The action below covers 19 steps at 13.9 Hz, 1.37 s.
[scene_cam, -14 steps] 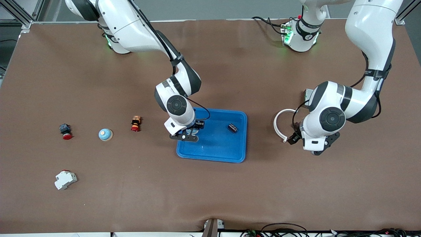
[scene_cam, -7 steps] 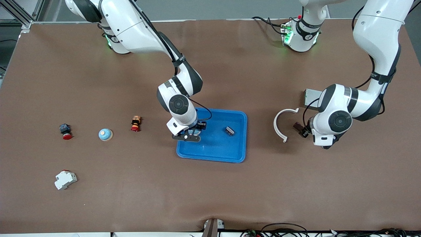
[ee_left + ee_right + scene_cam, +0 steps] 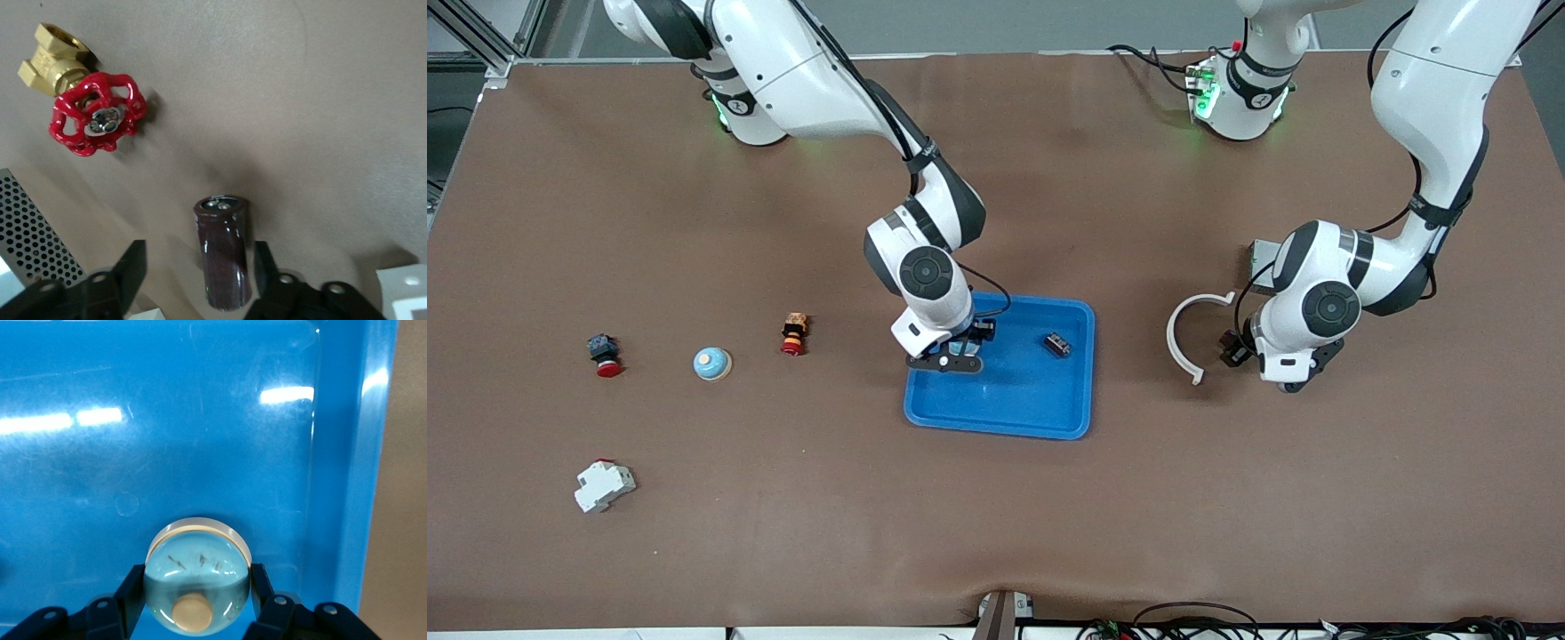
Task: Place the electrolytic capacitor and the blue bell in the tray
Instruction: 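Open the right gripper over the tray while the left lifts the capacitor, then lower the capacitor into the tray while the right gripper reaches the dome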
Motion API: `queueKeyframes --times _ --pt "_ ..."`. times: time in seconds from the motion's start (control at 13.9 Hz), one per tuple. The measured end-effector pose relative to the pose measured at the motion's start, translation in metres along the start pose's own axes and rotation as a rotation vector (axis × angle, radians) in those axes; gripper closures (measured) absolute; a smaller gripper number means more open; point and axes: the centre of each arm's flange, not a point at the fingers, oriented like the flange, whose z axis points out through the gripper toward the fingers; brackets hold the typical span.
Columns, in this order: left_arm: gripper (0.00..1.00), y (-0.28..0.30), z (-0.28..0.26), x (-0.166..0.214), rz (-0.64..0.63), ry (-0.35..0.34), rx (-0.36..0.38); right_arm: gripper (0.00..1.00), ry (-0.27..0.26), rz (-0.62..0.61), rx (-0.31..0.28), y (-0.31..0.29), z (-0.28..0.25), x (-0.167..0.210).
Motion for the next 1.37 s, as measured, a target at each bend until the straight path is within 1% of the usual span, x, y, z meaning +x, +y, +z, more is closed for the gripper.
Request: queueKeyframes --times 0.07,0.14,0.22,0.29,0.36,0.43,0.5,0.58,0.79,0.94,1.08,1.22,1.37 --pt "0.29 0.0 0.001 0.001 -0.002 0.0 -0.006 0.29 0.0 -0.002 0.0 -0.001 0.0 -0.001" --pt "0.36 -0.001 0.002 0.001 -0.003 0.001 -0.009 0.19 0.001 -0.005 0.001 -0.003 -0.001 -0.002" --pt "0.48 0.0 0.002 0.001 -0.003 0.001 -0.012 0.07 0.001 -0.007 0.001 -0.004 -0.002 -0.002" --pt "0.48 0.0 0.003 0.001 -0.003 0.002 -0.014 0.01 -0.001 -0.008 0.001 -0.005 -0.004 -0.002" --pt "0.53 0.001 0.003 0.002 -0.003 0.003 -0.017 0.01 -0.006 -0.009 -0.003 -0.006 -0.008 -0.002" --pt "0.63 0.001 0.002 0.002 -0.003 0.006 -0.022 0.0 -0.011 -0.009 -0.006 -0.007 -0.014 -0.001" --pt "0.66 0.003 -0.001 0.004 -0.004 0.011 -0.029 0.0 -0.015 -0.009 -0.008 -0.008 -0.027 0.0" --pt "0.66 0.004 -0.006 0.005 -0.004 0.018 -0.038 0.0 -0.022 -0.008 -0.011 -0.007 -0.046 0.002" --pt "0.66 0.015 -0.041 0.004 0.008 0.063 -0.084 0.0 -0.053 -0.044 -0.018 0.018 -0.137 0.008" --pt "0.66 0.037 -0.072 -0.023 0.042 0.084 -0.125 0.0 -0.1 -0.108 -0.027 0.063 -0.198 0.018" --pt "0.66 0.064 -0.104 -0.055 0.028 0.093 -0.163 0.0 -0.14 -0.197 -0.022 0.119 -0.237 0.034" --pt "0.66 0.092 -0.132 -0.089 -0.008 0.095 -0.199 0.0 -0.152 -0.272 -0.003 0.172 -0.251 0.052" --pt "0.66 0.121 -0.149 -0.122 -0.055 0.089 -0.24 0.0 -0.155 -0.327 -0.006 0.218 -0.252 0.069"
